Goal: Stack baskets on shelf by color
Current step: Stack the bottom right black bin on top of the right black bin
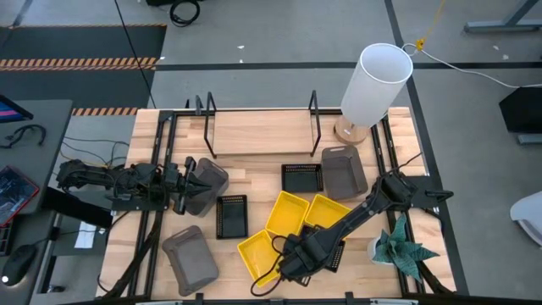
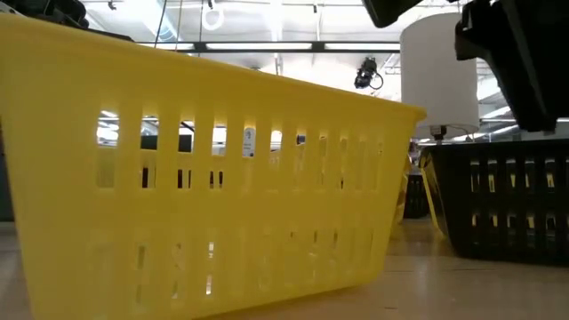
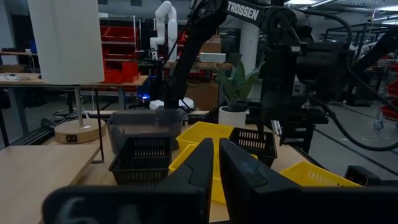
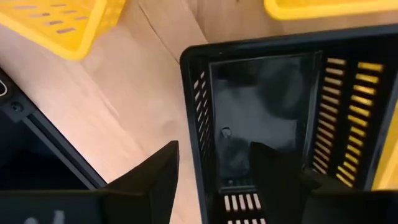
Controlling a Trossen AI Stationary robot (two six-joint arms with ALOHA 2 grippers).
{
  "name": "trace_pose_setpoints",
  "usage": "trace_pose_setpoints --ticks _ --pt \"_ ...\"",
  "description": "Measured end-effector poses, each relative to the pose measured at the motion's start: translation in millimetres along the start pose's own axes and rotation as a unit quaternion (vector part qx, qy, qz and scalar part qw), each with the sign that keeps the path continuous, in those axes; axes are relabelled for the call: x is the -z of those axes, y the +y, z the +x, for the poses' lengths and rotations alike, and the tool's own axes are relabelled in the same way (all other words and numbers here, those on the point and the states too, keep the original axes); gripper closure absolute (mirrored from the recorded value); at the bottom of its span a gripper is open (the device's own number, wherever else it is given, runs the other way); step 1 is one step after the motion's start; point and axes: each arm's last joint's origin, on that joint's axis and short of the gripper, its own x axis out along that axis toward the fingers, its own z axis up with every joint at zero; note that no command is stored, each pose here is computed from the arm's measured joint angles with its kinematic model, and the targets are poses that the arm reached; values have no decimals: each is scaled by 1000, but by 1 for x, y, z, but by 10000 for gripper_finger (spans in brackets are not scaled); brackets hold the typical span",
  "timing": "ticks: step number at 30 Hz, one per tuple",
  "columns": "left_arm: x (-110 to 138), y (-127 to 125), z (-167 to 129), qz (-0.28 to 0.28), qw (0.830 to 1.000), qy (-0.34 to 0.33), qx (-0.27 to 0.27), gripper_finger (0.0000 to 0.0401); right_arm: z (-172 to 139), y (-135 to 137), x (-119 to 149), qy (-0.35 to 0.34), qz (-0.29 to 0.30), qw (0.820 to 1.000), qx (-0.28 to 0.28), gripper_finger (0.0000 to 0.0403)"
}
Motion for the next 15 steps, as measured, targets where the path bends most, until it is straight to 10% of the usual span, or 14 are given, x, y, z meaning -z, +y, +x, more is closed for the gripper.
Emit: trace_pose_setpoints --ticks 15 --pt "0 0 0 0 1000 0 0 372 6 8 18 -17 22 1000 4 204"
